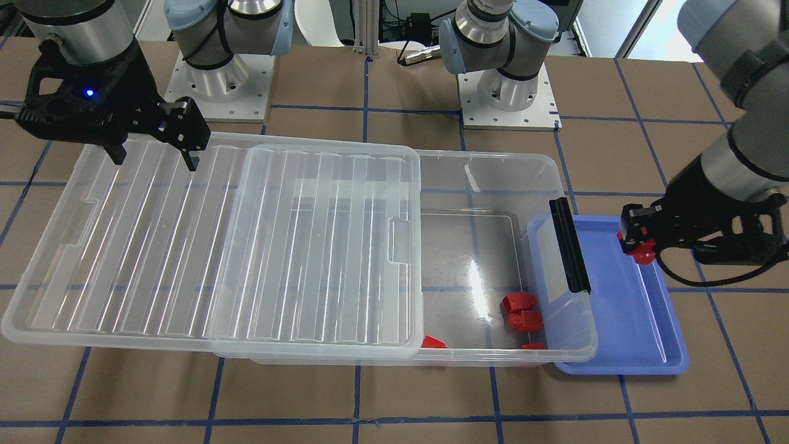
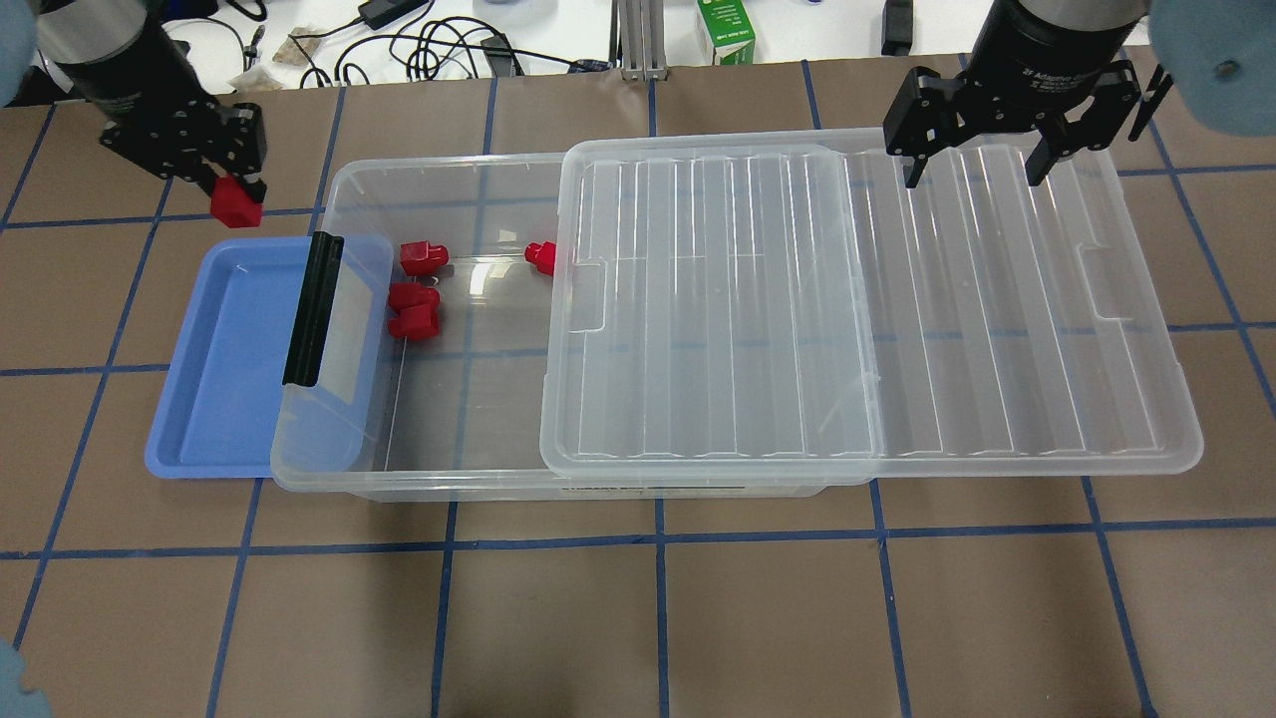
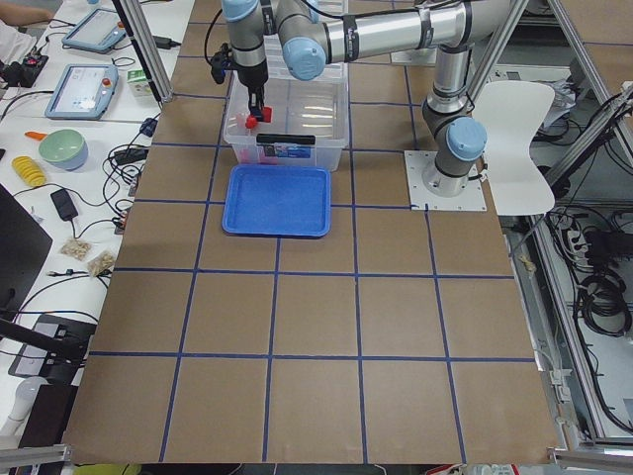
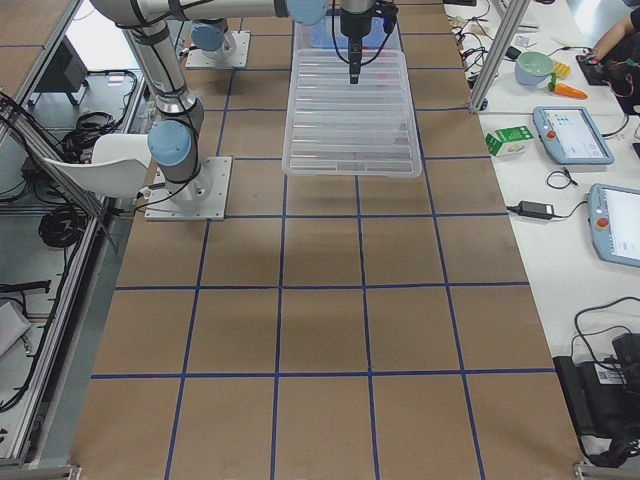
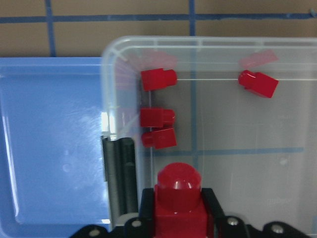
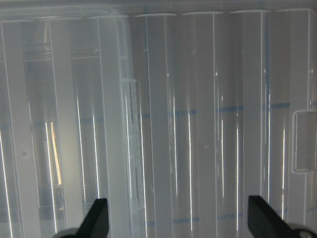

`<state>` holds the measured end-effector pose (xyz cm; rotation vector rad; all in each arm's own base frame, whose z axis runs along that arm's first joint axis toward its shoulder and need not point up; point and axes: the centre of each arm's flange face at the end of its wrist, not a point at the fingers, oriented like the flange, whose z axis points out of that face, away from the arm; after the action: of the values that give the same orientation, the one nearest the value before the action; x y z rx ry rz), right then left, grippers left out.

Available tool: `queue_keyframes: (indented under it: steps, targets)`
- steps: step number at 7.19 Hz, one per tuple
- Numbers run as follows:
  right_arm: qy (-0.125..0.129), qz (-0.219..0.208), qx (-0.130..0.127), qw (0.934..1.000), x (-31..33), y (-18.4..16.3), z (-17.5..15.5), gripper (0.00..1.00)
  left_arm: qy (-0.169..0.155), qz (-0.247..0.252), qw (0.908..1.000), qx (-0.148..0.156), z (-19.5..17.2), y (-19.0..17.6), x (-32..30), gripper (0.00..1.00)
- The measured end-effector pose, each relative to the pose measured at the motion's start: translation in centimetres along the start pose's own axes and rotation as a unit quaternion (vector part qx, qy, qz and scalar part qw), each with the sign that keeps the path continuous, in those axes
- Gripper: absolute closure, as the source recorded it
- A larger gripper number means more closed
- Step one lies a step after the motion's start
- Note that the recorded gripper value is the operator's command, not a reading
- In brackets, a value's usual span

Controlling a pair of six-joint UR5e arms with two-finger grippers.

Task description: Place red block in blue tray from box

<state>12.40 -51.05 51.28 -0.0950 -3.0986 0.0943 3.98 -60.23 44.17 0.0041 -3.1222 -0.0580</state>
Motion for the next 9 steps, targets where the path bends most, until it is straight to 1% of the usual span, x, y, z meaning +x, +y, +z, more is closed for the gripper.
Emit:
queue_keyframes:
  steps: [1,2,3,6,8,9]
  targets:
    - [0.000,0.000,0.000,1.0000,0.0,0.0,0.0,0.00,0.001,0.009,0.9999,-0.012,1.3,0.0,-3.7,1.00]
    - [0.000,-0.001,-0.001,1.0000,0.0,0.0,0.1,0.00,0.004,0.023,0.9995,-0.019,3.4,-0.2,-6.2,1.00]
    - [-0.001,-0.001,-0.001,1.0000,0.0,0.0,0.2,0.00,0.006,0.032,0.9993,-0.020,5.9,-0.6,-7.3,1.00]
    - [-0.001,-0.001,-0.002,1.0000,0.0,0.1,0.2,0.00,0.016,0.038,0.9986,-0.035,15.6,-1.4,-8.2,1.00]
    - [-0.001,-0.002,-0.002,1.0000,0.0,0.1,0.2,0.00,0.020,0.040,0.9980,-0.045,20.6,-1.9,-8.5,1.00]
    - [-0.001,-0.003,-0.001,1.0000,0.2,-0.1,0.1,0.00,0.025,0.040,0.9973,-0.057,22.6,-2.1,-8.6,0.88]
